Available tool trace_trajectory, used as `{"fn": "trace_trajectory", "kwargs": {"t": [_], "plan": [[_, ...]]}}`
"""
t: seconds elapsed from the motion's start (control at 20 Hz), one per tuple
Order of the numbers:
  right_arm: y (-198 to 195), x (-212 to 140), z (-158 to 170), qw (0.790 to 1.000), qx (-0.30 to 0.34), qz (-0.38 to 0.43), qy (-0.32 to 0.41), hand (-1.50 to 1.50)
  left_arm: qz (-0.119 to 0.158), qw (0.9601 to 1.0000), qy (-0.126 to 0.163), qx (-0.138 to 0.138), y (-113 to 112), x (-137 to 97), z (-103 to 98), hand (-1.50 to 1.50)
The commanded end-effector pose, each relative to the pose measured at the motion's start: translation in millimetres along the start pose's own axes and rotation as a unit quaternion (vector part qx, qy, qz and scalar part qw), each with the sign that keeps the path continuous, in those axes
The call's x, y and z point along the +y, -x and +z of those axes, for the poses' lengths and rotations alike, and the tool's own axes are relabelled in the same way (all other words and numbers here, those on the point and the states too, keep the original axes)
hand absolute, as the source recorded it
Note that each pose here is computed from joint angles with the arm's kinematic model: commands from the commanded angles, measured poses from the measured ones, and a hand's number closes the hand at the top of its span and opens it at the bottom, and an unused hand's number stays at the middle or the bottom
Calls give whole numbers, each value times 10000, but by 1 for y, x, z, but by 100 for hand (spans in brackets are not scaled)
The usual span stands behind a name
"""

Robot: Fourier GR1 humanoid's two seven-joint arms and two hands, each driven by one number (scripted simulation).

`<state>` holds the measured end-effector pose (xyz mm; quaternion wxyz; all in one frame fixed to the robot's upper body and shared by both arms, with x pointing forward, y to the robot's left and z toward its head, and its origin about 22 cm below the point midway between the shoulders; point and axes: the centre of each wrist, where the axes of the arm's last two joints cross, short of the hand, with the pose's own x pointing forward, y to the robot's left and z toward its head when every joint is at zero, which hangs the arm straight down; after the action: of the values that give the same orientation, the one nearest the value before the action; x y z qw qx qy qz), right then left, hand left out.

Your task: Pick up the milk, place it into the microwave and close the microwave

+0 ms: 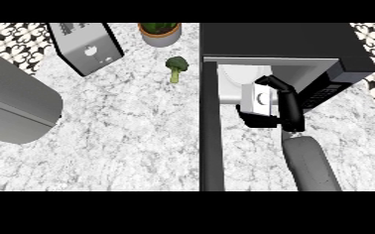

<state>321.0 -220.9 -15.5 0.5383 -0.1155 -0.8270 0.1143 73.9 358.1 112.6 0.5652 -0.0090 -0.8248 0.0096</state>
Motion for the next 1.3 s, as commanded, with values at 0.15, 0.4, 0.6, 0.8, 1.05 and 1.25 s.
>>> {"fn": "trace_trajectory", "kwargs": {"t": [0.15, 0.4, 0.6, 0.8, 1.05, 1.25], "plan": [[2, 30, -57, 9965, 160, 816, -85, 150, -22, 9999, 50, 97, -3, 3, -3, -150], [9, 28, -79, 9919, 272, 1229, 139, 150, -50, 9999, 139, 50, 16, 10, -12, -150], [20, -3, -93, 9886, 388, 1393, 422, 150, 70, 9998, 169, -3, 8, 4, -5, -150], [6, -11, -118, 9825, 387, 1664, 745, 150, 29, 9996, 282, 74, 1, 9, -16, -150], [12, -23, -115, 9610, -75, 2542, 1087, 150, 56, 9993, 362, 34, 14, 9, -17, -150], [19, -31, -112, 9530, -18, 2828, 1087, 150, 75, 9993, 355, 27, 19, 10, -26, -150]]}}
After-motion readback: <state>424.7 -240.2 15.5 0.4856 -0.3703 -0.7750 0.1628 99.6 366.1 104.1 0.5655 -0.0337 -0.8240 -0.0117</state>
